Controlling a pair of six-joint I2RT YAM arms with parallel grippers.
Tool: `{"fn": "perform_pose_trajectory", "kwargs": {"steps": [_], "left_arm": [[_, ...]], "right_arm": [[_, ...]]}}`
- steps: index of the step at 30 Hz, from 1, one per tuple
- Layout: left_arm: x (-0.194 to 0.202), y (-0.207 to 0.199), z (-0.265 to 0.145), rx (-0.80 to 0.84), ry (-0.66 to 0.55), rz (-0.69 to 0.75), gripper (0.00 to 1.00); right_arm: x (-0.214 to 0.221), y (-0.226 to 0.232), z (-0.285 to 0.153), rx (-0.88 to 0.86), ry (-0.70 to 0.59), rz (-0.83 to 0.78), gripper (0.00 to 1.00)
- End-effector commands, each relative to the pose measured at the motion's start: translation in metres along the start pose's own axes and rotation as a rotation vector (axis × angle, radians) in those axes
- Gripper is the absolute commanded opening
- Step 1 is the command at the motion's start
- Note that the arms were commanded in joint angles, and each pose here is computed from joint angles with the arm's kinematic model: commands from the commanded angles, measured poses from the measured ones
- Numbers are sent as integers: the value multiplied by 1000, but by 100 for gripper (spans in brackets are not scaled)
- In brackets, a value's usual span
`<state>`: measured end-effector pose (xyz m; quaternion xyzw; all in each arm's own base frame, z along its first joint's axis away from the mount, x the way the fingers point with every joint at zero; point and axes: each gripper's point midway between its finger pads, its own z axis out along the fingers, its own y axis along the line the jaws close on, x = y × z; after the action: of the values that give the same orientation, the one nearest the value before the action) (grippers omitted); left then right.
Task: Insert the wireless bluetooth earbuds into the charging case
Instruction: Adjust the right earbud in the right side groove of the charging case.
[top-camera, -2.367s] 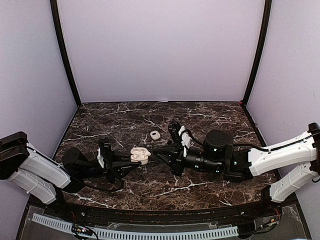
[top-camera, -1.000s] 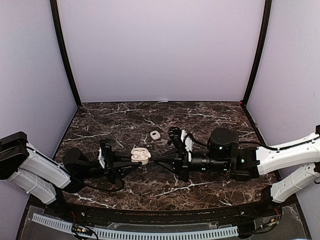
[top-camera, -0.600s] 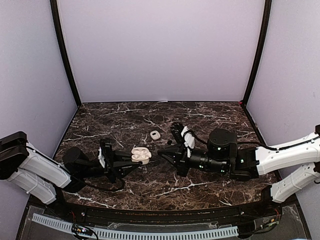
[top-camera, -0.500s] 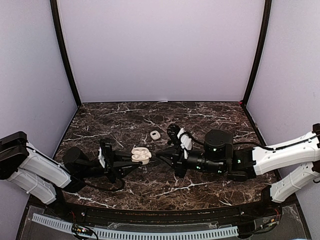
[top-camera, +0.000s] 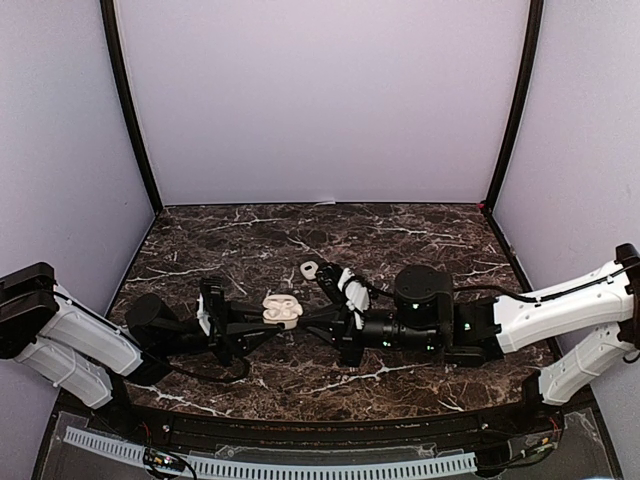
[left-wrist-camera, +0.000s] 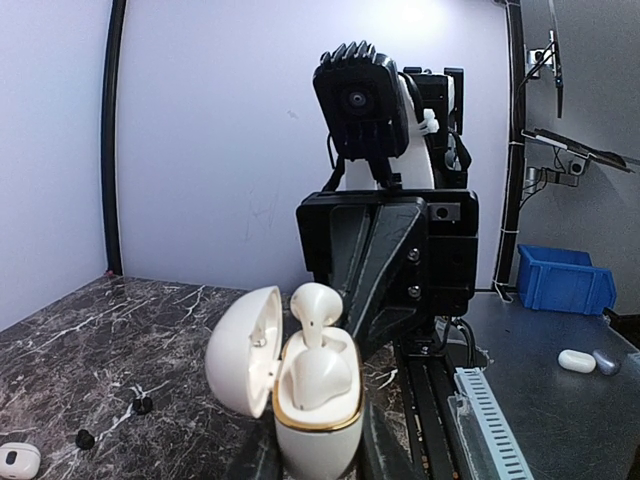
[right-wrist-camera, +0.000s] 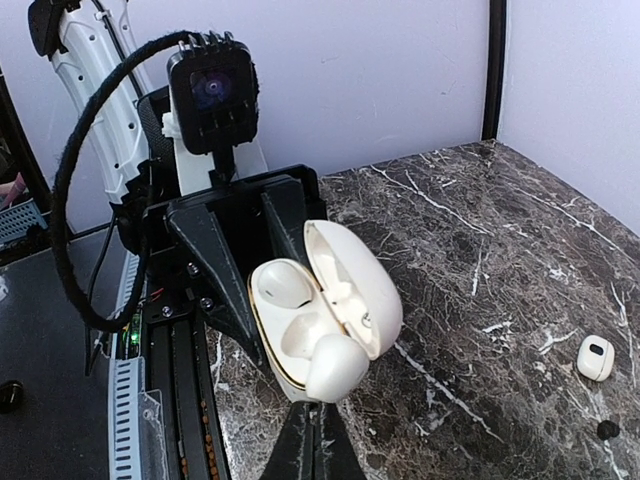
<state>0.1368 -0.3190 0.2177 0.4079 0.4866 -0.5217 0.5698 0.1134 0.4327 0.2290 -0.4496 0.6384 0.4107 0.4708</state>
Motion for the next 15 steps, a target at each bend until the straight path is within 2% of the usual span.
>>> {"fn": "perform_pose_trajectory", "kwargs": {"steps": [1,9,15], "left_arm": [[-9,-1,3,10,-28,16,0],[-9,-1,2,6,-29,18,0],[-11,-1,2,4,-32,21,0]], "right_arm": [[-25,28,6,-115,-66,-32,0],[-24,28,5,-108,-57,-41,0],[-26,-5,-14,81,-102,-23,0]]}}
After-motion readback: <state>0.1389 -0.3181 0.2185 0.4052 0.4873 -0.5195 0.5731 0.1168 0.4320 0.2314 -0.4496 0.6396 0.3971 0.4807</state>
